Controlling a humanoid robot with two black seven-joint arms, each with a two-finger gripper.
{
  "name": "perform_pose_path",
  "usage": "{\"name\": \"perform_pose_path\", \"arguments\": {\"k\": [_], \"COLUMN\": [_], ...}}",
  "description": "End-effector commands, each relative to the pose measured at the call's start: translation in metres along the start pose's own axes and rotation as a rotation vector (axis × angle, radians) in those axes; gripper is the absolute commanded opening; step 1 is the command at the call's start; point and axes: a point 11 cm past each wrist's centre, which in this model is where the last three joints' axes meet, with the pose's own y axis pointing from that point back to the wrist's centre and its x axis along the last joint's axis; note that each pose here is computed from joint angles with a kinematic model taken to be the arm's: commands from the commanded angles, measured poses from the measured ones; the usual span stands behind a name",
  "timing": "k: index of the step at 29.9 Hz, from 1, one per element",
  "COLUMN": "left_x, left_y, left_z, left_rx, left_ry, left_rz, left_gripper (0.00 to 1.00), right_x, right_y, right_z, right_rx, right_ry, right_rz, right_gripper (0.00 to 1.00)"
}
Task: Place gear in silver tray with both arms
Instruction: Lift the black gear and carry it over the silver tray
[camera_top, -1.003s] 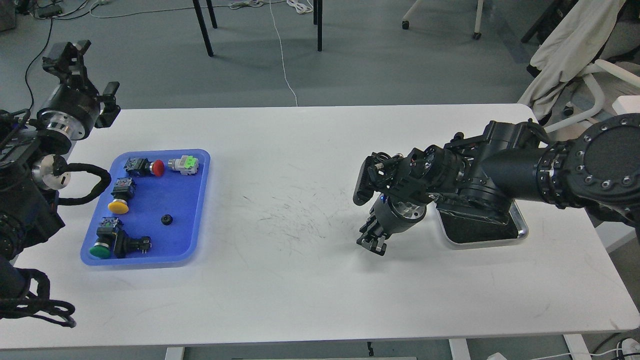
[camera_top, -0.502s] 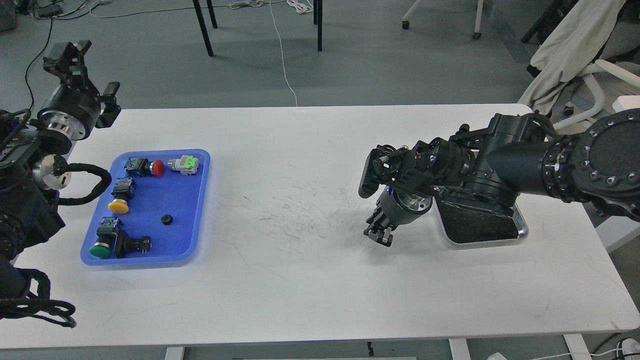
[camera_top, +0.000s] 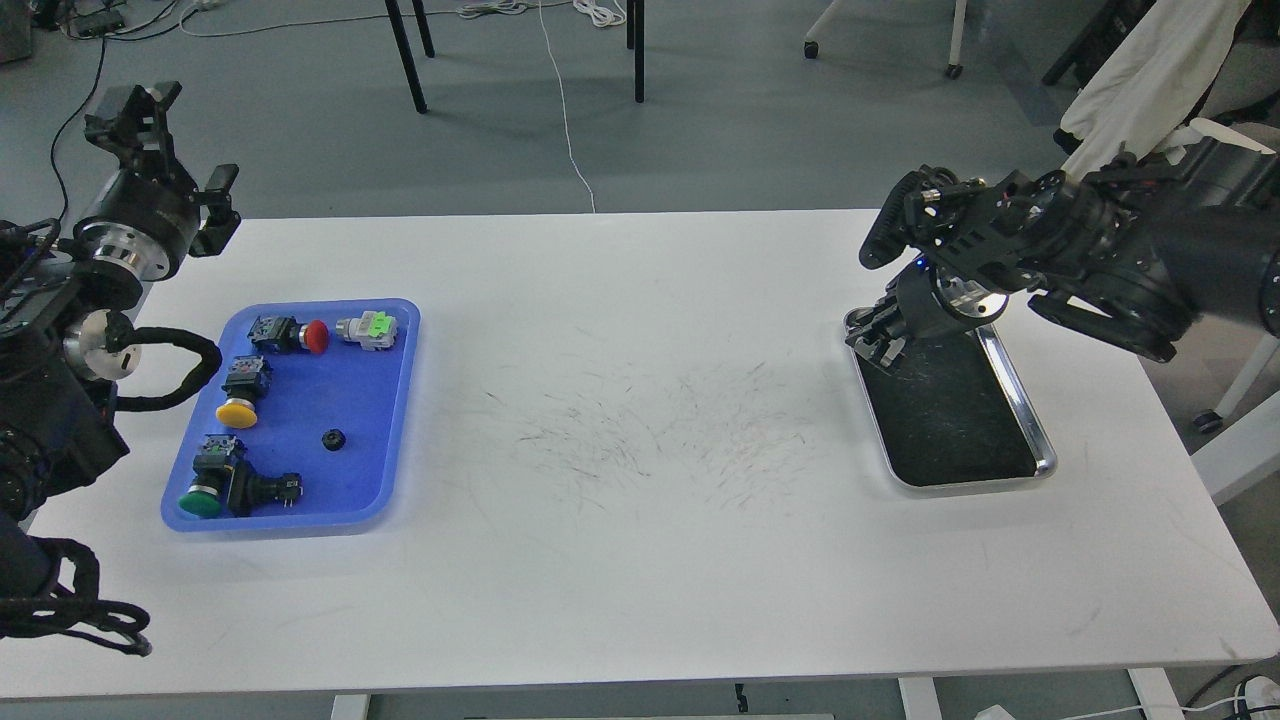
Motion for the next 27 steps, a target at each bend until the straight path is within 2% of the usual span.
{"name": "perform_pose_path", "arguments": {"k": [1, 6, 11, 27], "left_x": [0.0, 0.0, 0.002, 0.01], "left_y": [0.0, 0.0, 0.001, 0.007], "left_z": [0.0, 0.0, 0.0, -0.004], "left_rx": [0.0, 0.001, -0.001, 0.0], "left_ry": [0.0, -0.001, -0.002, -0.007], "left_rz": [0.0, 0.0, 0.003, 0.018], "left_gripper": [0.98, 0.98, 0.98, 0.98], "right_x": [-0.026, -0.05, -0.07, -0.075], "right_y": [0.006, -0.002, -0.004, -0.034], "right_z": [0.013, 0.016, 0.034, 0.022], "right_rx": [-0.024, -0.031, -0.095, -0.102], "right_ry": [-0.046, -0.07, -0.1, -0.075], "right_rz": [-0.019, -0.031, -0.046, -0.056], "right_gripper": [0.01, 0.01, 0.01, 0.01]}}
